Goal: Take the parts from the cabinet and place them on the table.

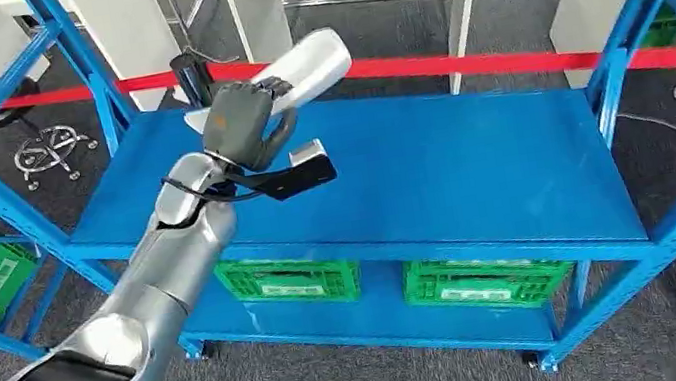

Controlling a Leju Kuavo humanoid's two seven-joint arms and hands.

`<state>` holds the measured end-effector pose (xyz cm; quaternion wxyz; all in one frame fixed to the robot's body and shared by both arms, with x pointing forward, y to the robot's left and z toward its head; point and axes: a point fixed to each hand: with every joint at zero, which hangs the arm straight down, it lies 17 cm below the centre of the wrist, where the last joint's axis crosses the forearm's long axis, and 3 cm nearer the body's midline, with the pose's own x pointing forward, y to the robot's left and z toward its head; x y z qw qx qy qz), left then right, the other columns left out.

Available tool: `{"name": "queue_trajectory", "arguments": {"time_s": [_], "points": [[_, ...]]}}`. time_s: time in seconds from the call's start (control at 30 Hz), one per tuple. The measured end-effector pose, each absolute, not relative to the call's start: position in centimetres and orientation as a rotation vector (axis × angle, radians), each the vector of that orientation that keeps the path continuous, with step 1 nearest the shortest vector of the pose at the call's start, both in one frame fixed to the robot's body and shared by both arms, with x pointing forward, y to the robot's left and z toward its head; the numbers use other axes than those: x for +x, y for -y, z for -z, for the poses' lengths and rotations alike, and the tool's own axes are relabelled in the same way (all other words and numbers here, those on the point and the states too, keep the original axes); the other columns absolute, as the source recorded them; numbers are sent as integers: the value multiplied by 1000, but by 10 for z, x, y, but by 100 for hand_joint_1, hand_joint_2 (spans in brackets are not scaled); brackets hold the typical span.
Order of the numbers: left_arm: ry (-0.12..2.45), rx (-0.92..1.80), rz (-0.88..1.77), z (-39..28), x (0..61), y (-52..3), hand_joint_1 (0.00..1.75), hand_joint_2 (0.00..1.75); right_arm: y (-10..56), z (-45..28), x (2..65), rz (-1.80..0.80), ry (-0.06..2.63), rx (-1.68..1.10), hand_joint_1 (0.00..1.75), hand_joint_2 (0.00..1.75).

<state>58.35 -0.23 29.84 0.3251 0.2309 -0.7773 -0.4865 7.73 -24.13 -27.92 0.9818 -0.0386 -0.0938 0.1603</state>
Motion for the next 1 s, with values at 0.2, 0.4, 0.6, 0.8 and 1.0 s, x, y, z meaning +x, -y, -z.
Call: {"name": "queue_trajectory", "arguments": {"time_s": [0.2,0.4,0.6,0.8,1.0], "points": [[2034,616,1275,-298,586,-3,175,175,242,279,77,-317,188,-77,0,0],[2046,621,1271,-303,585,-2,175,175,236,279,77,-312,190,-69,0,0],[2056,614,1252,-310,587,-2,175,175,237,279,76,-307,185,-72,0,0],[2045,582,1273,-304,584,3,175,175,241,279,76,-296,183,-74,0,0],[2028,585,1295,-304,584,5,175,175,242,279,78,-301,185,-77,0,0]]}}
